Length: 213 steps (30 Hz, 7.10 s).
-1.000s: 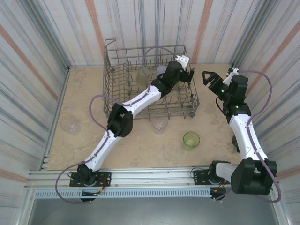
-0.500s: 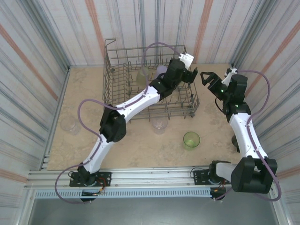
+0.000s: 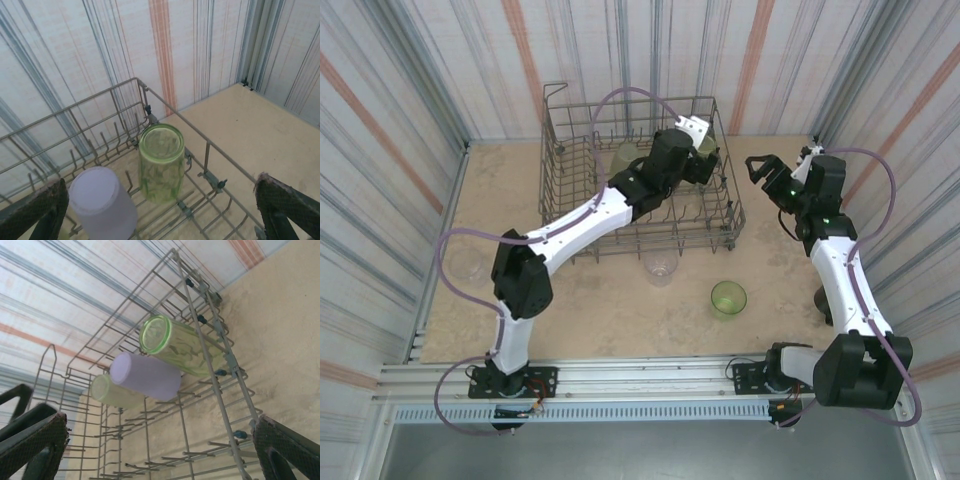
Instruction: Load the cups into the dish rack
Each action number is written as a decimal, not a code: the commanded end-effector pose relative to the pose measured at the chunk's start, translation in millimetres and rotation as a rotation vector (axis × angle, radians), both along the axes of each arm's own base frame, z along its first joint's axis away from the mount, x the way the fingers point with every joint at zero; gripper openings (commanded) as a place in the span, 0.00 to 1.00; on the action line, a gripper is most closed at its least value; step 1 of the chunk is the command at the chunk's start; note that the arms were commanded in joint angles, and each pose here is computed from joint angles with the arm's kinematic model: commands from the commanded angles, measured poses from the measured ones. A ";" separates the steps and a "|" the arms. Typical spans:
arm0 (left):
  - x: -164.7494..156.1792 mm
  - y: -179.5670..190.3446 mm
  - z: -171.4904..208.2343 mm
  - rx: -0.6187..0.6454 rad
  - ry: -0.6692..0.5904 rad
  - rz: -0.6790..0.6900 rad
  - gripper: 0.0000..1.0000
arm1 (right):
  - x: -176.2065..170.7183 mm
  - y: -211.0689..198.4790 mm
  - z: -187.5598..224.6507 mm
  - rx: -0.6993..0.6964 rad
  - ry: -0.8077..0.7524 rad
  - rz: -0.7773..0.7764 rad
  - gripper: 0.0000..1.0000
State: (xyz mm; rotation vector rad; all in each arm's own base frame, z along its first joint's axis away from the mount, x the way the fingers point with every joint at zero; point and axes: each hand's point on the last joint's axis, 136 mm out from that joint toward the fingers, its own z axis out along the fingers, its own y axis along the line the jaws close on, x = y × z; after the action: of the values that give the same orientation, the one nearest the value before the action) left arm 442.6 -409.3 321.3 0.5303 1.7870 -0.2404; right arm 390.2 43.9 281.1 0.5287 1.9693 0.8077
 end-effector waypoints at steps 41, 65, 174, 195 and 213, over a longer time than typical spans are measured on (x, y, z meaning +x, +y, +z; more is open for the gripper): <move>-66.4 159.4 -13.5 0.005 0.220 -0.013 0.99 | -68.9 -106.8 -77.0 -0.278 0.631 -0.321 0.99; -79.9 149.0 -16.5 0.143 0.157 0.002 0.99 | -154.7 -193.0 -117.7 -0.454 0.931 -0.718 0.99; -84.2 138.9 -33.6 0.353 0.101 0.012 0.99 | -50.9 -109.4 -20.9 -0.188 0.298 -0.283 0.00; -79.3 146.0 -33.1 0.349 0.109 0.029 0.99 | 3.9 -62.8 36.9 -0.037 0.043 -0.072 0.00; -63.5 169.2 -26.6 0.213 0.199 0.063 0.99 | 52.7 7.5 71.8 -0.016 -0.150 0.212 0.00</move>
State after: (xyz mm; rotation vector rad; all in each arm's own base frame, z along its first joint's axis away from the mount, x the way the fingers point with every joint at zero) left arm 380.7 -244.1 274.3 0.6618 2.0475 -0.0047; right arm 431.6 35.4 305.9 0.4295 2.0567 0.8684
